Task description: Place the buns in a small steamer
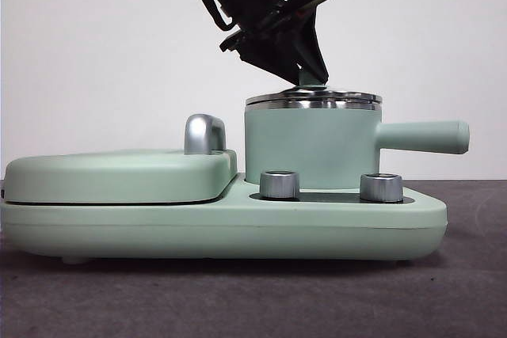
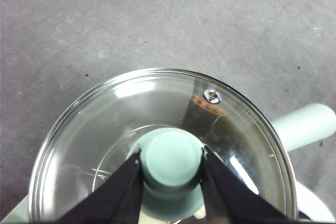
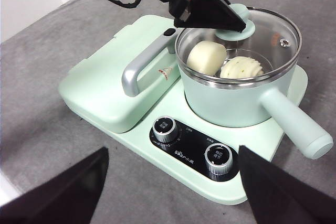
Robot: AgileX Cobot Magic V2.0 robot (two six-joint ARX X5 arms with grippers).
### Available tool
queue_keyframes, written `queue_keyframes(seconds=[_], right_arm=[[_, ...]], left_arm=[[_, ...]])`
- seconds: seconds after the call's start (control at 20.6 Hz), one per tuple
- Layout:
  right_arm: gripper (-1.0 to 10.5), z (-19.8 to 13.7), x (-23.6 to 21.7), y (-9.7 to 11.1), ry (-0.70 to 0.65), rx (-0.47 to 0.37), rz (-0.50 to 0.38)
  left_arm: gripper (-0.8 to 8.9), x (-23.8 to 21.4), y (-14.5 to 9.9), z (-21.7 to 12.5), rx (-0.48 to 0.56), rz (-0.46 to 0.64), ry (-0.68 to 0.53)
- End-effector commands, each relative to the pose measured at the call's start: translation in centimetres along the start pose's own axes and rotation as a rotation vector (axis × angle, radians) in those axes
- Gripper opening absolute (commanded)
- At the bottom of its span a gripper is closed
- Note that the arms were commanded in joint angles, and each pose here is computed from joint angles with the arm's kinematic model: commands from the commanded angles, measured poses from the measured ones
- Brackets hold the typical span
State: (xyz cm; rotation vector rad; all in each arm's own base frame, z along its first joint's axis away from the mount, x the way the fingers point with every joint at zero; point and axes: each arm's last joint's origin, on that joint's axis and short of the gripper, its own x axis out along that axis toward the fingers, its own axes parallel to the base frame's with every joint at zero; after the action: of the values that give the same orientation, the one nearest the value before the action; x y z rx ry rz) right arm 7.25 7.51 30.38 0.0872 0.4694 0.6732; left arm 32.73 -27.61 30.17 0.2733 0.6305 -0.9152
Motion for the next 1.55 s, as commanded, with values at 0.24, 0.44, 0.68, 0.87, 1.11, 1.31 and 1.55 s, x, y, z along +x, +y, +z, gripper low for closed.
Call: queue_keyframes(seconds=[0.24, 0.44, 0.68, 0.87, 1.11, 1.31, 1.55], right_arm=[[3.9, 0.3, -0.1, 0.2, -0.013, -0.014, 0.011], [3.9, 0.3, -0.1, 0.2, -0.013, -0.014, 0.011], [3.9, 0.2, -0.1, 0.2, -0.005, -0.014, 0.011], [3.9, 0.2, -0.1, 0.2, -0.002, -0.014, 0.020], [3.9, 0.2, -0.1, 0.3, 0.006, -0.015, 0.043], [3.9, 0.2, -0.1, 0.3, 0.005, -0.015, 0.044], [3.9, 0.2, -0.1, 0.3, 0.010, -0.007, 0.062]], left_arm=[[0.30, 1.2, -0.7, -0.4, 0.056, -0.029, 0.057], [3.56, 1.1, -0.7, 0.0, 0.036, -0.025, 0.028], [5.63, -2.8, -0.9, 3.0, -0.043, -0.022, 0.043], [5.59, -9.6, -2.1, 5.0, -0.136, -0.024, 0.122], [5.57, -19.4, -4.4, 3.6, -0.182, -0.025, 0.208], [5.55, -25.2, -5.8, 1.7, -0.195, 0.003, 0.215], [5.54, -29.5, -7.2, -2.0, -0.189, 0.006, 0.178]])
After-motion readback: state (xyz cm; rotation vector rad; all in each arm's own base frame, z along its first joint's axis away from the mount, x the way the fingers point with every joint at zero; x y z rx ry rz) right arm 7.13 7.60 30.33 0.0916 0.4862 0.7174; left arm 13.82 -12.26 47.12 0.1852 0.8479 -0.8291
